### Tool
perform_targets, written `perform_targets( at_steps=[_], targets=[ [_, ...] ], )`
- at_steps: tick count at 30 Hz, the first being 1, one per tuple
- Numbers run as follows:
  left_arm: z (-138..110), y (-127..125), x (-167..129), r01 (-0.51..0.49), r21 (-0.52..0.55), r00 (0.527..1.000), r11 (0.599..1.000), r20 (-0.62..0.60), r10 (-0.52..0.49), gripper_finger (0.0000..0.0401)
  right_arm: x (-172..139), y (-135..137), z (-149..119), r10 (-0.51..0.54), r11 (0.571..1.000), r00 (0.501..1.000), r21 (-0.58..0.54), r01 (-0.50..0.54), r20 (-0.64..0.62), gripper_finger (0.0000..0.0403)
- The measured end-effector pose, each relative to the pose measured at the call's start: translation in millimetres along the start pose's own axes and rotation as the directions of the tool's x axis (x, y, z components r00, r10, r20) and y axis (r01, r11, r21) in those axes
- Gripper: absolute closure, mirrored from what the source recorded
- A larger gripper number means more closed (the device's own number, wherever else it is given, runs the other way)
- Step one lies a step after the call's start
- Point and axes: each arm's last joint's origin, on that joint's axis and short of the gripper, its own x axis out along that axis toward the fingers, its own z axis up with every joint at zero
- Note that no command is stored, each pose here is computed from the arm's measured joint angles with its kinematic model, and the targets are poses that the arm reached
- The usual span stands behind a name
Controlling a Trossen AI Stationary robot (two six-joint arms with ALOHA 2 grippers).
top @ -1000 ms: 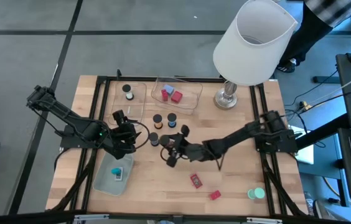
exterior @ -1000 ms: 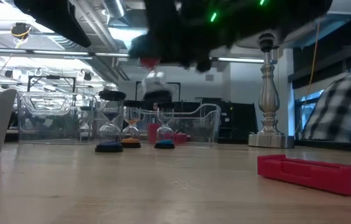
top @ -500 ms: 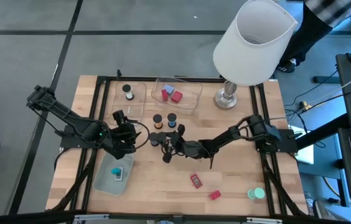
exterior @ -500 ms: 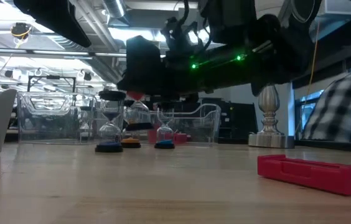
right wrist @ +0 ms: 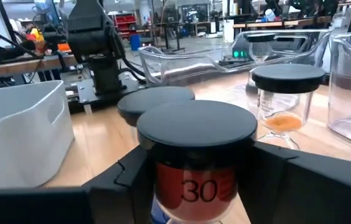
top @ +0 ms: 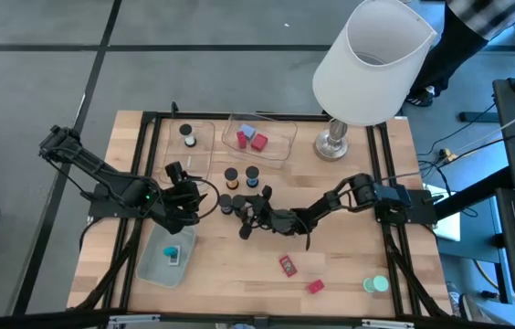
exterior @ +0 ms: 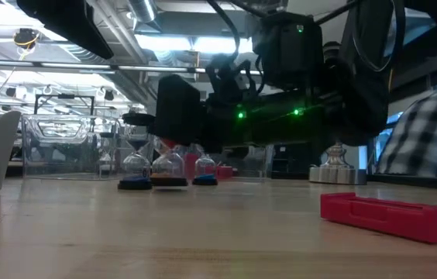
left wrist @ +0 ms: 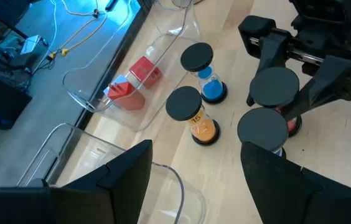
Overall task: Pick & Place Office items
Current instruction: Move the pink hourglass from the right to the center of the table, then put the red digital timer into the right transparent bin
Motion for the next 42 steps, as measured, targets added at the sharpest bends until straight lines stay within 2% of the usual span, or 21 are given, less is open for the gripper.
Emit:
perform_targets(
  at_steps=[4,14,19,28,36,39,42],
  targets=[
    [0.0,0.0,0.0,0.000,0.000,1.000,1.000,0.000,0.000,0.0159,0.0,0.0,-0.6,0.002,1.000,1.000,-0.015,-0.002,-0.003,0.0217],
    [0.0,0.0,0.0,0.000,0.000,1.000,1.000,0.000,0.000,0.0159,3.1,-4.0,0.0,-0.007,1.000,1.000,-0.011,0.007,-0.003,0.0217],
    [-0.1,-0.1,0.0,0.005,0.001,1.000,1.000,-0.003,-0.005,0.0159,3.4,-2.9,-0.1,0.042,0.999,0.999,-0.004,-0.042,-0.010,0.0172],
    [-0.3,-0.1,0.0,0.007,0.002,1.000,1.000,-0.005,-0.007,0.0159,0.2,1.7,0.9,0.051,0.999,0.999,-0.009,-0.052,-0.018,0.0089],
    [-0.4,-0.1,0.0,0.009,0.003,1.000,1.000,-0.008,-0.009,0.0159,-12.8,14.2,2.1,-0.051,0.986,0.998,-0.160,0.042,-0.048,0.0071],
    [-0.5,-0.3,0.0,0.015,0.003,1.000,1.000,-0.012,-0.015,0.0159,-17.0,17.6,8.2,-0.075,0.970,0.991,-0.237,0.047,-0.109,0.0071],
    [-0.5,-0.3,0.0,0.015,0.003,1.000,1.000,-0.012,-0.015,0.0159,-22.2,17.8,18.5,-0.080,0.970,0.971,-0.241,0.024,-0.224,0.0071]
  ],
)
